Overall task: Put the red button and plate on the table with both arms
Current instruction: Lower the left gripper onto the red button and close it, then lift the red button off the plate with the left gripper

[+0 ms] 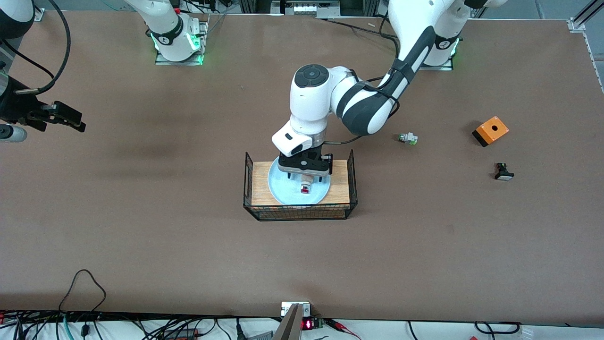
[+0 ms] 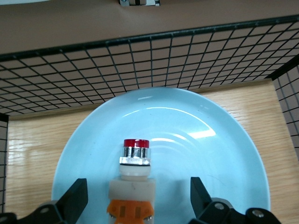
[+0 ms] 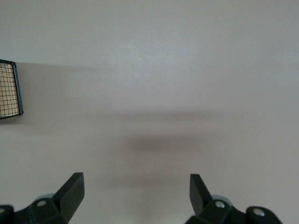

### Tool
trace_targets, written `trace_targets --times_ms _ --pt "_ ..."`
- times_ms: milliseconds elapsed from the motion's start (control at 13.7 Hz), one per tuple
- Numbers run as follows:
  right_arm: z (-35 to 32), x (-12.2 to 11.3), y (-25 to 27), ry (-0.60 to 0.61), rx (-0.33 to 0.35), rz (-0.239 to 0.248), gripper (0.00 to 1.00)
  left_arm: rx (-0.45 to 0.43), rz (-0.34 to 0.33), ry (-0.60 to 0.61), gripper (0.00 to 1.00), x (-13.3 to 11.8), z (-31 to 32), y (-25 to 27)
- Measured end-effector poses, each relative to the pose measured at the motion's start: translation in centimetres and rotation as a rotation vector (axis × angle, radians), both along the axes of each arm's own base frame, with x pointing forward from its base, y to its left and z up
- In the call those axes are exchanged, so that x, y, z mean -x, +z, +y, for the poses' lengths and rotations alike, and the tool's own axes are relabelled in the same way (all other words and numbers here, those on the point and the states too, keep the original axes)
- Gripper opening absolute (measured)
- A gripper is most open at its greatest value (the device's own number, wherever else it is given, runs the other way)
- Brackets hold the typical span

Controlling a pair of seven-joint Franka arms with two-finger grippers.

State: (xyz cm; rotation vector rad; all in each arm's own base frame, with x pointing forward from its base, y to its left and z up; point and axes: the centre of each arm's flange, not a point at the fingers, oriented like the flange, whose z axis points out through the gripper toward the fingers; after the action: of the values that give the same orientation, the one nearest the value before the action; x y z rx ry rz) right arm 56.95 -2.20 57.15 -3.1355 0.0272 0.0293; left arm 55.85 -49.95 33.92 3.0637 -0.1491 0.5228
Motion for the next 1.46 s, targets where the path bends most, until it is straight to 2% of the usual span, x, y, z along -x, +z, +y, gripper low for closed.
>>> trace_targets --times_ms 146,366,439,732,1024,1171,1317,1463 --pt "0.0 0.0 -0.1 0.0 0.0 0.001 1.0 -0.003 0.003 -0.002 0.79 0.1 -0.1 -0.3" --pt "0.0 0.0 -0.1 0.0 0.0 0.001 1.0 -0.003 0.004 -0.002 0.47 0.1 -0.1 -0.3" --pt "0.0 0.0 -0.1 0.0 0.0 0.001 1.0 -0.002 0.003 -0.002 0.41 0.1 -0.1 -0.2" --pt "0.0 -0.1 -0.2 0.0 0.0 0.004 1.0 -0.026 0.005 0.024 0.41 -0.2 0.1 2.5" --pt "-0.2 -0.2 -0.6 -0.003 0.0 0.011 1.0 -0.078 0.049 0.094 0.41 1.8 1.9 11.5" --pt "0.3 -0.2 -0.5 -0.022 -0.001 0.01 1.0 -0.135 0.07 0.144 0.41 2.5 4.7 15.6" --pt "2.1 -0.3 -0.5 -0.116 -0.016 0.012 1.0 -0.18 0.1 0.15 0.41 1.0 9.0 17.9" --pt "6.8 -0.1 -0.5 -0.173 -0.058 0.021 1.0 -0.181 0.159 0.089 0.41 -2.4 15.1 18.7"
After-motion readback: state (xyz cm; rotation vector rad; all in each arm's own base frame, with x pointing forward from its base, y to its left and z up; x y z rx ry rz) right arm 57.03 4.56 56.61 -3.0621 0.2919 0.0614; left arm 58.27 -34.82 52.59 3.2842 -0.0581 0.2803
